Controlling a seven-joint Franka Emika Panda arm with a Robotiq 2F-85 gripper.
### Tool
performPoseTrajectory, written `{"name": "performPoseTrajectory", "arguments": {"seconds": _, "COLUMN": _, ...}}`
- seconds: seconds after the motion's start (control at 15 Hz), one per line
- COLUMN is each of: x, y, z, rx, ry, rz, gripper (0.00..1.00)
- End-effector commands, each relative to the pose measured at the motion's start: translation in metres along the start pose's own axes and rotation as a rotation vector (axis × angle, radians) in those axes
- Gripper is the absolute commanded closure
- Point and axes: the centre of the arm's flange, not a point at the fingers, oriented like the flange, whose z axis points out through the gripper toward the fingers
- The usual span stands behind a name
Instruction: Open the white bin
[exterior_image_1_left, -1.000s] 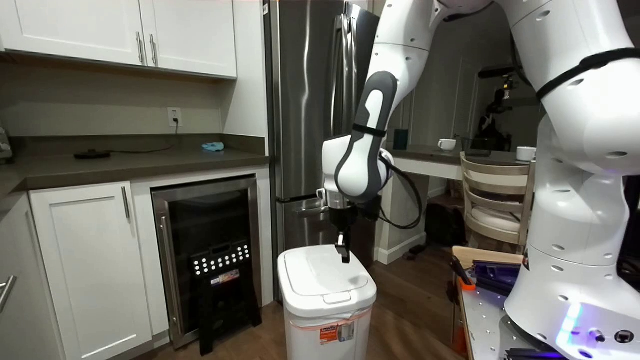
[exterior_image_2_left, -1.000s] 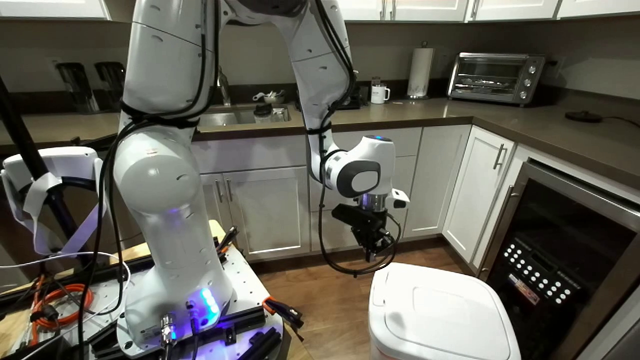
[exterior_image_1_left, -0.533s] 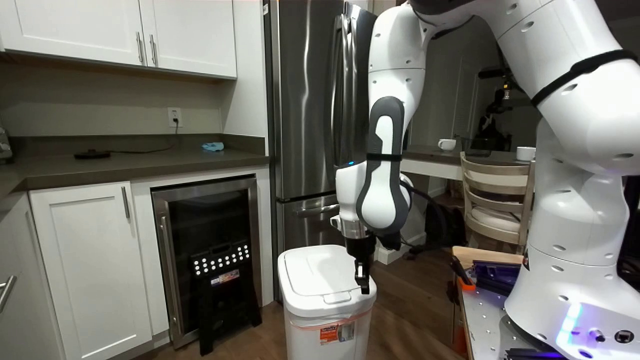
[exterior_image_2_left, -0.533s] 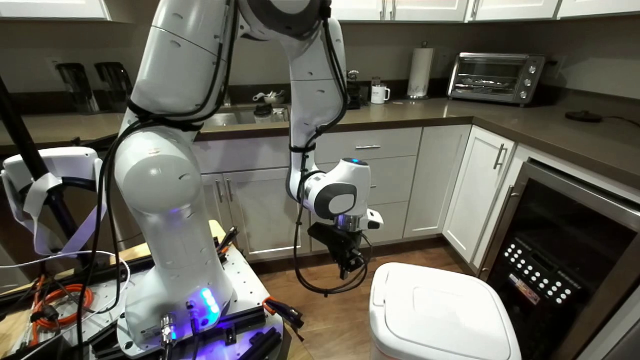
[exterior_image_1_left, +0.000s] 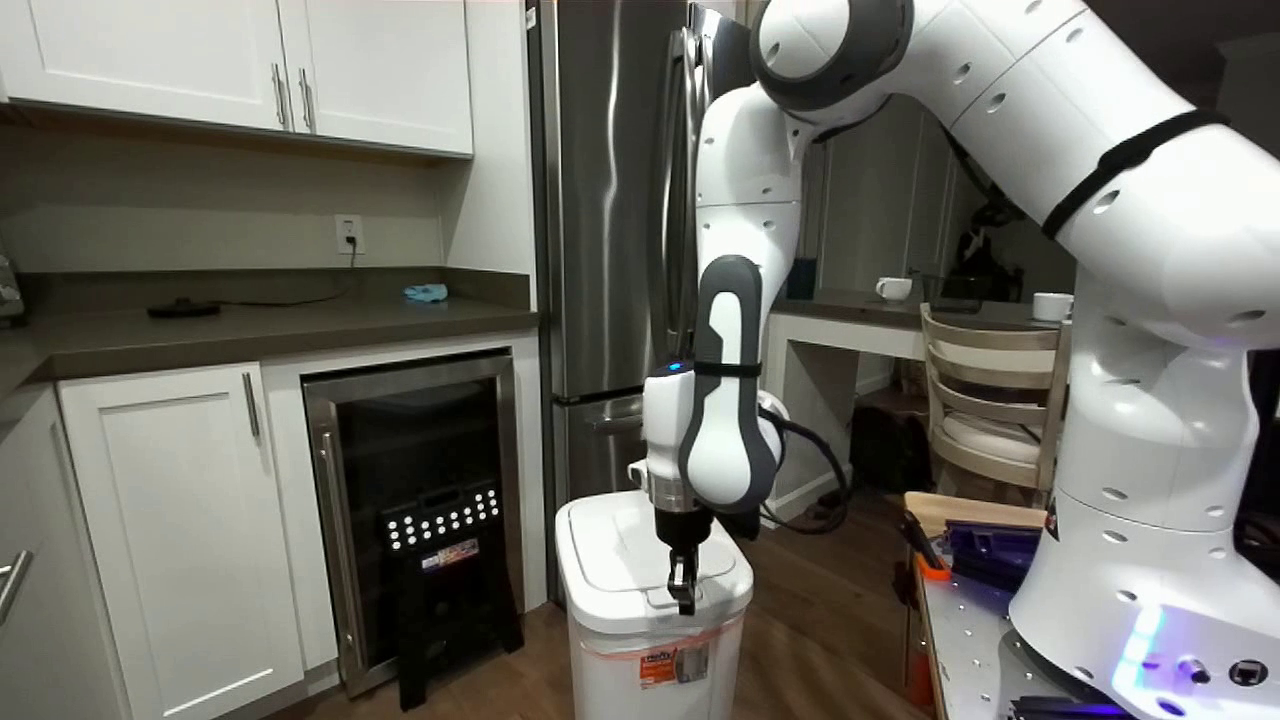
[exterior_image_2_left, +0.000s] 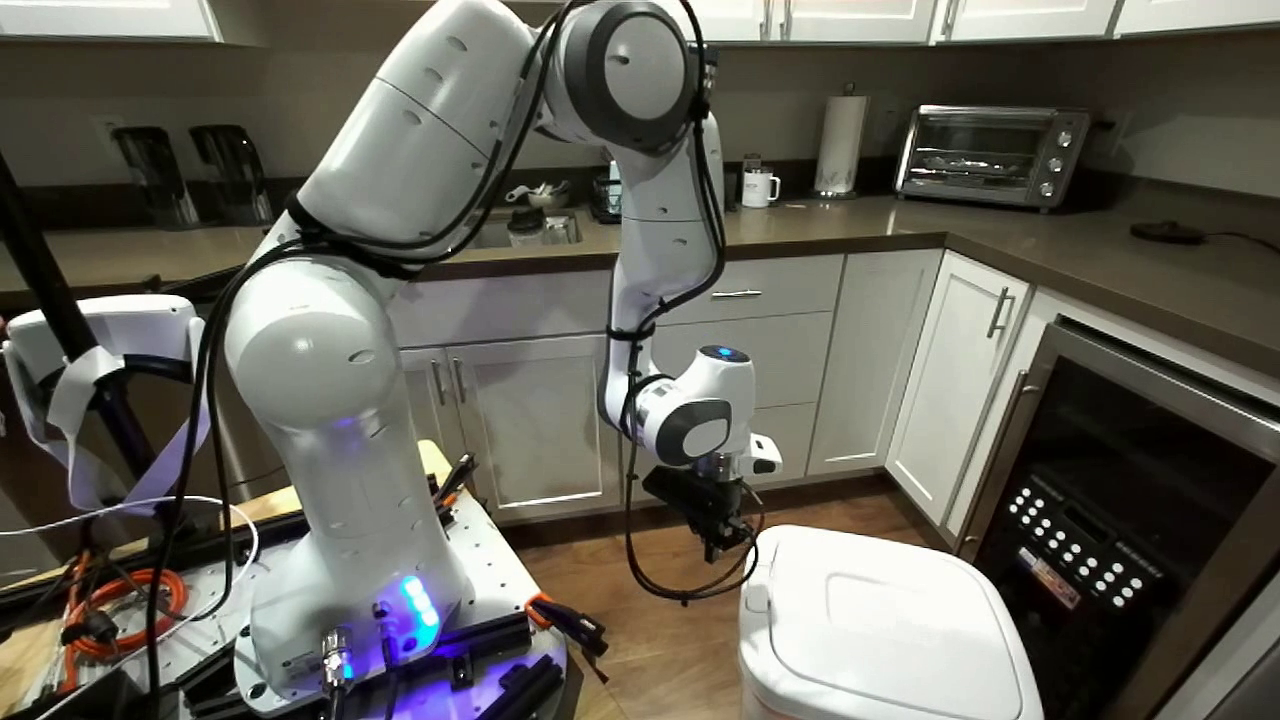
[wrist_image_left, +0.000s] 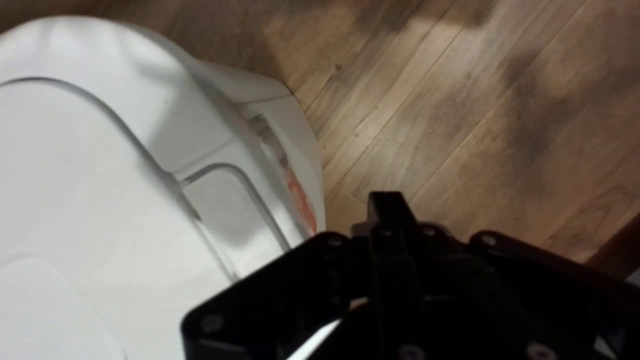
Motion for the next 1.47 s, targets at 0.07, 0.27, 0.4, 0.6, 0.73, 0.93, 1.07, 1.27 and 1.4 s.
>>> {"name": "performPoseTrajectory", "arguments": {"seconds": 0.07, "x": 0.058, "y": 0.069, "z": 0.026, "rx": -0.012, "ry": -0.004, "rz": 0.062, "gripper": 1.0}}
{"name": "performPoseTrajectory", "arguments": {"seconds": 0.27, "x": 0.073, "y": 0.101, "z": 0.027, "rx": -0.019, "ry": -0.009, "rz": 0.11, "gripper": 1.0}}
{"name": "performPoseTrajectory", "arguments": {"seconds": 0.4, "x": 0.072, "y": 0.114, "z": 0.033, "rx": -0.017, "ry": -0.038, "rz": 0.149, "gripper": 1.0}}
{"name": "performPoseTrajectory", "arguments": {"seconds": 0.6, "x": 0.069, "y": 0.116, "z": 0.033, "rx": -0.014, "ry": -0.074, "rz": 0.182, "gripper": 1.0}}
{"name": "performPoseTrajectory", "arguments": {"seconds": 0.73, "x": 0.072, "y": 0.114, "z": 0.025, "rx": -0.007, "ry": -0.083, "rz": 0.191, "gripper": 1.0}}
{"name": "performPoseTrajectory", "arguments": {"seconds": 0.93, "x": 0.079, "y": 0.113, "z": 0.015, "rx": -0.01, "ry": -0.091, "rz": 0.2, "gripper": 1.0}}
{"name": "performPoseTrajectory", "arguments": {"seconds": 1.07, "x": 0.082, "y": 0.112, "z": 0.008, "rx": -0.013, "ry": -0.096, "rz": 0.21, "gripper": 1.0}}
{"name": "performPoseTrajectory", "arguments": {"seconds": 1.27, "x": 0.088, "y": 0.108, "z": -0.007, "rx": -0.023, "ry": -0.087, "rz": 0.215, "gripper": 1.0}}
{"name": "performPoseTrajectory", "arguments": {"seconds": 1.4, "x": 0.086, "y": 0.098, "z": -0.021, "rx": -0.035, "ry": -0.103, "rz": 0.225, "gripper": 1.0}}
